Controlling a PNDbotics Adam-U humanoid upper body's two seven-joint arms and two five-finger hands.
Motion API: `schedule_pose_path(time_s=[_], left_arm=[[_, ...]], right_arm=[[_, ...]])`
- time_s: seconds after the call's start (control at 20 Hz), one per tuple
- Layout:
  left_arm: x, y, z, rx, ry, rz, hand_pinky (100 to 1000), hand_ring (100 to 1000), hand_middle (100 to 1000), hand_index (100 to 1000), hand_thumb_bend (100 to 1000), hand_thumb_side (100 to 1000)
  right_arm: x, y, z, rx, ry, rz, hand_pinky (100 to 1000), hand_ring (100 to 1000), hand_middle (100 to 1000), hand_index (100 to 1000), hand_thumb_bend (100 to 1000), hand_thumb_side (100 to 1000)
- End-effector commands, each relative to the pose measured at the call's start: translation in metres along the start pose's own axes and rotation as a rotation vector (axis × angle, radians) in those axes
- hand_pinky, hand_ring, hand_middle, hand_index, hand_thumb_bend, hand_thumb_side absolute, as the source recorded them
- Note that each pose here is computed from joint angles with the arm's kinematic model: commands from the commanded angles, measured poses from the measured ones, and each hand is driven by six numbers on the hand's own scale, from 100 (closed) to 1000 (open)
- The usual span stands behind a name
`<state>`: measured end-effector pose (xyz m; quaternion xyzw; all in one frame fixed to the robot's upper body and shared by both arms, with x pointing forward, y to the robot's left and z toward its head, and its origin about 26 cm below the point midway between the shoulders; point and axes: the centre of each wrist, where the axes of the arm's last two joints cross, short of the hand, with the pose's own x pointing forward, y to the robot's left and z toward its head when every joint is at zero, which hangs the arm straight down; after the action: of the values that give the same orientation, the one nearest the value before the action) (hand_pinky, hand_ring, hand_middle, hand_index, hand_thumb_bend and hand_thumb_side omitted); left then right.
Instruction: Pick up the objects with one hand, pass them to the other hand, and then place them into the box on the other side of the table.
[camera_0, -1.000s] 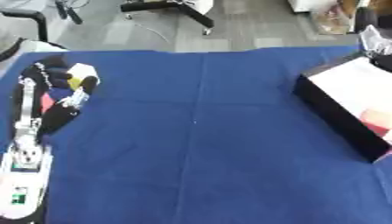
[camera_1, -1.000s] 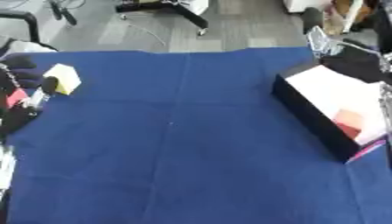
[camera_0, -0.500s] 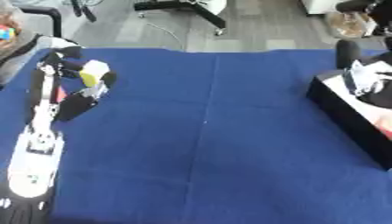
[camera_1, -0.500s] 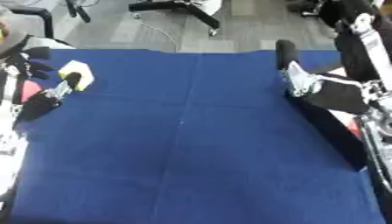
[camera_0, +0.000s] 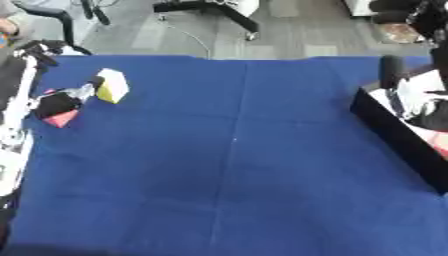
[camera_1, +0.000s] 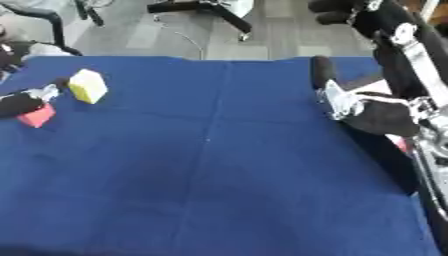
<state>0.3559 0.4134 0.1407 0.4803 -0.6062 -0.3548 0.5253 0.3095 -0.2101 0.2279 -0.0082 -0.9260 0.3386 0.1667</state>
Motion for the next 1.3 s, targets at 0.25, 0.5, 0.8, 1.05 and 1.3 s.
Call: schedule_pose_path(time_s=[0.25, 0.5, 0.8, 1.05, 1.3], left_arm=[[-0.062, 0.040, -0.027, -0.322, 0.189, -0.153, 724, 687, 714, 839, 536, 481], [-0.076, 0.031, -0.041, -0.314, 0.334, -0.154, 701, 659, 688, 817, 678, 516], [-0.087, 0.004, -0.041, -0.254, 0.497, -0.146, 698, 666, 700, 823, 794, 521], [-0.095, -0.012, -0.036, -0.195, 0.580, -0.109, 685, 656, 693, 815, 837, 545], [-0.097, -0.021, -0.034, -0.124, 0.616, -0.092, 679, 650, 690, 812, 851, 589]], right_arm=[[0.006, -0.005, -0.004, 0.024, -0.031, 0.005, 791, 827, 877, 916, 100, 330], [0.005, -0.003, -0.003, 0.023, -0.029, -0.008, 789, 824, 875, 915, 100, 333], [0.005, -0.002, -0.002, 0.021, -0.028, -0.019, 786, 821, 873, 914, 100, 334], [0.005, -0.001, -0.003, 0.019, -0.033, -0.023, 784, 820, 872, 913, 100, 334], [0.006, -0.001, -0.005, 0.016, -0.037, -0.025, 782, 819, 872, 912, 100, 335]])
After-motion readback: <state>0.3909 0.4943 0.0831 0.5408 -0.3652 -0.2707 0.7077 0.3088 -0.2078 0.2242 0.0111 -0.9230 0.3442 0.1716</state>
